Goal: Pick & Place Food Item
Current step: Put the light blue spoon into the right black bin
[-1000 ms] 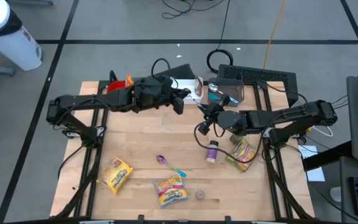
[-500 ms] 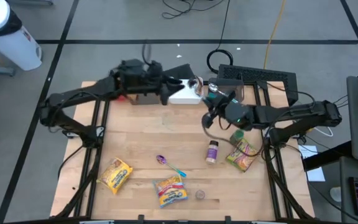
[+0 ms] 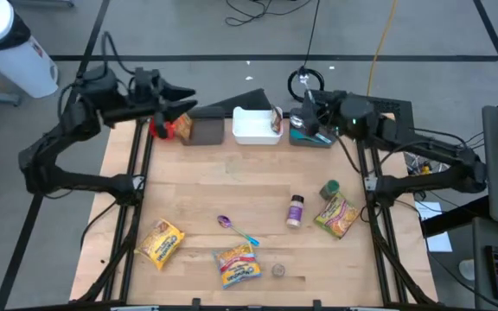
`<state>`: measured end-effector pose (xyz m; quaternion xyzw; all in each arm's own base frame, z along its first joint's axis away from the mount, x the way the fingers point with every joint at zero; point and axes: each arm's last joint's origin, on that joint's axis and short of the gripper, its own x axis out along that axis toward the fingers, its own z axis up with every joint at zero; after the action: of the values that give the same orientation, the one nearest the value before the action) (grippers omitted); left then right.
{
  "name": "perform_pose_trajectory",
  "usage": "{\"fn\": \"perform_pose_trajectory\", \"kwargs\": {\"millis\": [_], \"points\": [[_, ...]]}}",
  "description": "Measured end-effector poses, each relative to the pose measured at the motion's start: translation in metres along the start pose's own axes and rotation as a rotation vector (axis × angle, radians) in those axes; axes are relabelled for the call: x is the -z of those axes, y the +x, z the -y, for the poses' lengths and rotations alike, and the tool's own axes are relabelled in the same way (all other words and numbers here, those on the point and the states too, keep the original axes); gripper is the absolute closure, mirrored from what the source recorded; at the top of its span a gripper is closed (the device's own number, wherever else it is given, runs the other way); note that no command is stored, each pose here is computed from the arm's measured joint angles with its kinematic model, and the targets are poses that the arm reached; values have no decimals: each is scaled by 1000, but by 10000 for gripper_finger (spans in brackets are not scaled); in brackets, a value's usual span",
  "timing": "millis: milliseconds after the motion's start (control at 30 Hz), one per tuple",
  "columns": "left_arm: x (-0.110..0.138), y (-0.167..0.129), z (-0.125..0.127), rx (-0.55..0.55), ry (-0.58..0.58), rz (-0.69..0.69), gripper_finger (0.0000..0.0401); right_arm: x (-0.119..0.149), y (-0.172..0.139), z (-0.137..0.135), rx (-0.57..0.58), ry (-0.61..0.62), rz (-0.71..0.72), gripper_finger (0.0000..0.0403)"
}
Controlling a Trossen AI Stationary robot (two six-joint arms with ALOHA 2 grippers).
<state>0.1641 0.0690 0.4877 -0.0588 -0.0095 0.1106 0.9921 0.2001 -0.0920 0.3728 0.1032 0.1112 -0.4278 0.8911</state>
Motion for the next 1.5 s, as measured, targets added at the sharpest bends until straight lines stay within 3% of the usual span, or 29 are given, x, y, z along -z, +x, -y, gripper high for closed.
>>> {"fn": "perform_pose_trajectory", "kwargs": {"millis": [133,367,633,933,1133,1500], "points": [[4,-14,-1,-30,8,-64,233,0,11,22,0,-22,-138,384],[18,-6,-7,-52,-7,-193,233,7,39,53,-42,-144,-329,384],[26,31,-17,-54,-44,-200,233,32,78,77,-115,-269,-539,384],[34,80,-24,5,-83,-136,233,60,118,110,-70,-322,-709,384],[46,97,-30,11,-110,-181,233,79,130,125,-28,-274,-724,384],[48,100,-35,-5,-93,-186,233,122,115,122,-14,-218,-679,385]]}}
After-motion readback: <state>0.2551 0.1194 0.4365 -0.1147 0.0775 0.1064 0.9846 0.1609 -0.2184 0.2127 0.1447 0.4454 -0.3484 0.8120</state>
